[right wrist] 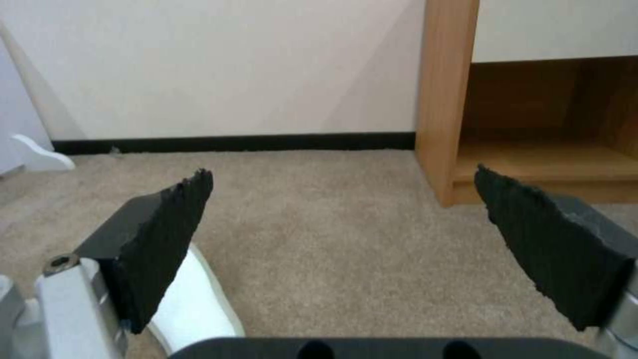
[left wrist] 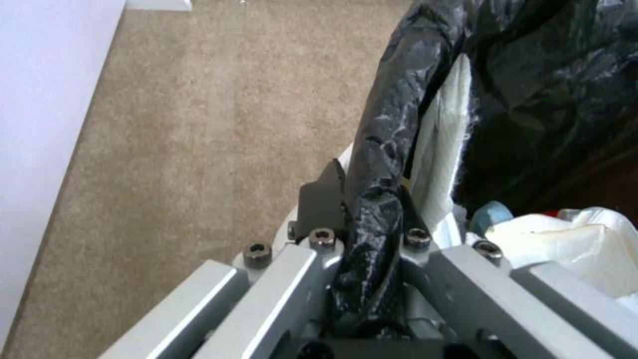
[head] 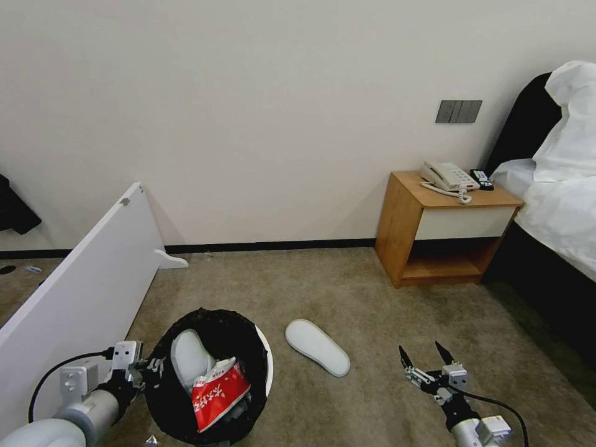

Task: Pick up the trash bin, then pick up the garbage from the floor and place it into the trash bin.

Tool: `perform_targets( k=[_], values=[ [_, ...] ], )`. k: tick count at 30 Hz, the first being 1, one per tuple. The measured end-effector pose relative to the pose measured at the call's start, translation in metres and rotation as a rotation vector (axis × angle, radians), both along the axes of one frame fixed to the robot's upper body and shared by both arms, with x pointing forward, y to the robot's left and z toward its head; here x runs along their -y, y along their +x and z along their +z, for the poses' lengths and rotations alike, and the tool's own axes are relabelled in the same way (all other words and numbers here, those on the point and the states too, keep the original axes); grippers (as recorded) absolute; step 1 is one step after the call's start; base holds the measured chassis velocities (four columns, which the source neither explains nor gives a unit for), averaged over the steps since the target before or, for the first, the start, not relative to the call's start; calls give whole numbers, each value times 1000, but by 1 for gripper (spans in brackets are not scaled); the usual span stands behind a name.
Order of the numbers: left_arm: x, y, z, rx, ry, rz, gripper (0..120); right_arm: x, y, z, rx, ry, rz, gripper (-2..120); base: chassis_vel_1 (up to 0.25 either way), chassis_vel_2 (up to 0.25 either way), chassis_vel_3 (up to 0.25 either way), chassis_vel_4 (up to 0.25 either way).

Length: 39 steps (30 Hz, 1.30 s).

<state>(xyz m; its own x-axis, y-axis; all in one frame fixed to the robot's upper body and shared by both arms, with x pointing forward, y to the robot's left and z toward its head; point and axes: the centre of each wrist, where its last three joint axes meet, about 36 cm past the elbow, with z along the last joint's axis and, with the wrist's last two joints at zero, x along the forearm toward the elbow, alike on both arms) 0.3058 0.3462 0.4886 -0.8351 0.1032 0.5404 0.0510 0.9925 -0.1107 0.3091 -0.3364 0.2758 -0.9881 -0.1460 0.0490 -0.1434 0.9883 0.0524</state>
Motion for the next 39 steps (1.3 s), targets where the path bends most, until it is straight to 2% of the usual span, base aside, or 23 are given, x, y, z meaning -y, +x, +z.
perform_targets(
  k=[23, 39],
  values=[
    [0, 6, -2, 0, -14, -5, 2, 6, -1, -1, -3, 4, 0, 100, -30, 29, 32, -31],
    [0, 7, -2, 2, -18, -7, 2, 5, -2, -4, -3, 7, 12, 100, -88, 72, 77, -83]
  ],
)
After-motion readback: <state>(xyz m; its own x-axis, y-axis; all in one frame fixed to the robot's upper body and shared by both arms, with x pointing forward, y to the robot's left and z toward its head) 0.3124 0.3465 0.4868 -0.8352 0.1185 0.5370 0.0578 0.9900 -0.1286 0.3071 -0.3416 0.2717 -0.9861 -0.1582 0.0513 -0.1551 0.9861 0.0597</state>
